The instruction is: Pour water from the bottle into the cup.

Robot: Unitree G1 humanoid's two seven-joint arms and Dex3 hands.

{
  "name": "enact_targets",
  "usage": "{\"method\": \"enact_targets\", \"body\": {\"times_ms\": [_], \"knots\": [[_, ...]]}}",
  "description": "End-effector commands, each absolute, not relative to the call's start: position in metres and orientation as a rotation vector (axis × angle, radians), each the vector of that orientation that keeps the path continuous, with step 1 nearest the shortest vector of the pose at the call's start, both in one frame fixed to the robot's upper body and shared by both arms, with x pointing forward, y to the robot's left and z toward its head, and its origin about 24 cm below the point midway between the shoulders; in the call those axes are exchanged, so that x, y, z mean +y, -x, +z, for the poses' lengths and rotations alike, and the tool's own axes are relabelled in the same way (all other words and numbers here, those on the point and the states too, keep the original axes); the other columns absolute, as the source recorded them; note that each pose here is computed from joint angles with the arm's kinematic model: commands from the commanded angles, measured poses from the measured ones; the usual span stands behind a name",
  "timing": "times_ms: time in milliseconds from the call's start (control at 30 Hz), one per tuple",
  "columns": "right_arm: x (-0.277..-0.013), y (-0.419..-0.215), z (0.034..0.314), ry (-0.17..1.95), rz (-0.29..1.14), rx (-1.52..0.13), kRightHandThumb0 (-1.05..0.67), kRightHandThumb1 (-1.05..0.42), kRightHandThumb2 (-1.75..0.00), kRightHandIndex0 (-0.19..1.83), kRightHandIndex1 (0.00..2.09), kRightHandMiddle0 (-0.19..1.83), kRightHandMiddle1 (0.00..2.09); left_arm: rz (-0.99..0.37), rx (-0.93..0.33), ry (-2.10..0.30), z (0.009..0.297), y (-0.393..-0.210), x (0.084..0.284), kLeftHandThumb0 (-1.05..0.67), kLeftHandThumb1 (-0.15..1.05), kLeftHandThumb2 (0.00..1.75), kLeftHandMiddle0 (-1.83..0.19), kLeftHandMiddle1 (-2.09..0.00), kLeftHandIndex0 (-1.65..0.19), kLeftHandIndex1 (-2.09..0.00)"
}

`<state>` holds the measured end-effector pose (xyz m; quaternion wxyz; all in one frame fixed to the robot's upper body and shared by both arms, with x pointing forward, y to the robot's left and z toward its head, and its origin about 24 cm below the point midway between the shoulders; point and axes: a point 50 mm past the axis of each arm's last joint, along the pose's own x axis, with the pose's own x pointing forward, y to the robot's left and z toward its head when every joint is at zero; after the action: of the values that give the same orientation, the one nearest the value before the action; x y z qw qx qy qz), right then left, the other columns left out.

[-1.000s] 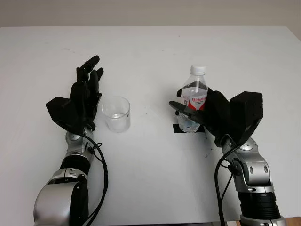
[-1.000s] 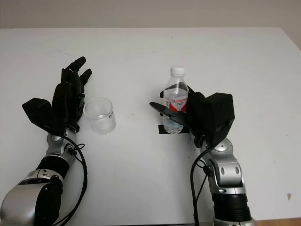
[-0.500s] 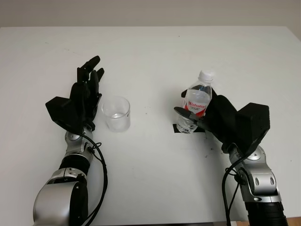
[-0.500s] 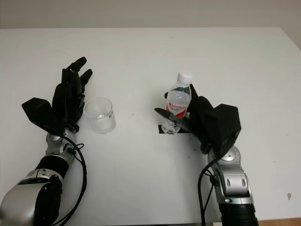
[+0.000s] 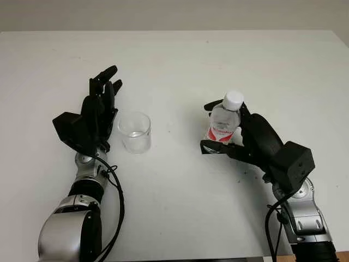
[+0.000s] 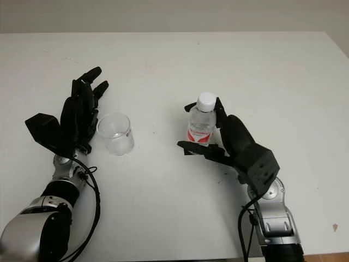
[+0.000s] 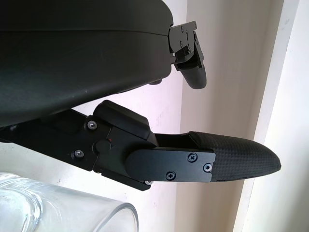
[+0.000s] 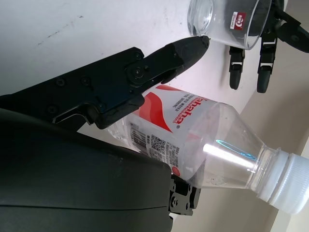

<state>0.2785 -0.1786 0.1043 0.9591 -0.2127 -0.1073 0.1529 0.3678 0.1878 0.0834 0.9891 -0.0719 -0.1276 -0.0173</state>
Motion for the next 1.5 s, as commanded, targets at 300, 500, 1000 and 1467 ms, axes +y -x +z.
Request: {"method": "enact_targets", "body": {"times_ms": [300,500,1000,1467], "knots": [[-0.183,-0.278,0.099,0.466,0.243,-0.228,-0.99,-0.89,-0.06,-0.19,0.00,-0.19,0.00,-0.020,-0.198,0.155,0.066,-0.361,0.189,-1.05,1.05,0.45,0.19,-0.92,0.19,-1.10],[-0.188,-0.286,0.090,0.368,0.191,-0.226,-1.00,-0.93,-0.07,-0.19,0.00,-0.19,0.00,-0.020,-0.194,0.154,0.065,-0.361,0.189,-1.05,1.05,0.44,0.19,-0.94,0.19,-1.13],[-0.189,-0.291,0.068,0.159,0.152,-0.169,-1.01,-0.94,-0.05,-0.19,0.00,-0.19,0.00,-0.018,-0.196,0.156,0.065,-0.360,0.191,-1.05,1.05,0.44,0.19,-0.88,0.19,-1.08],[-0.179,-0.282,0.074,0.186,0.249,-0.243,-0.97,-0.91,-0.05,-0.19,0.00,-0.19,0.00,-0.023,-0.200,0.156,0.065,-0.360,0.190,-1.05,1.05,0.44,0.19,-0.93,0.19,-1.13]]}}
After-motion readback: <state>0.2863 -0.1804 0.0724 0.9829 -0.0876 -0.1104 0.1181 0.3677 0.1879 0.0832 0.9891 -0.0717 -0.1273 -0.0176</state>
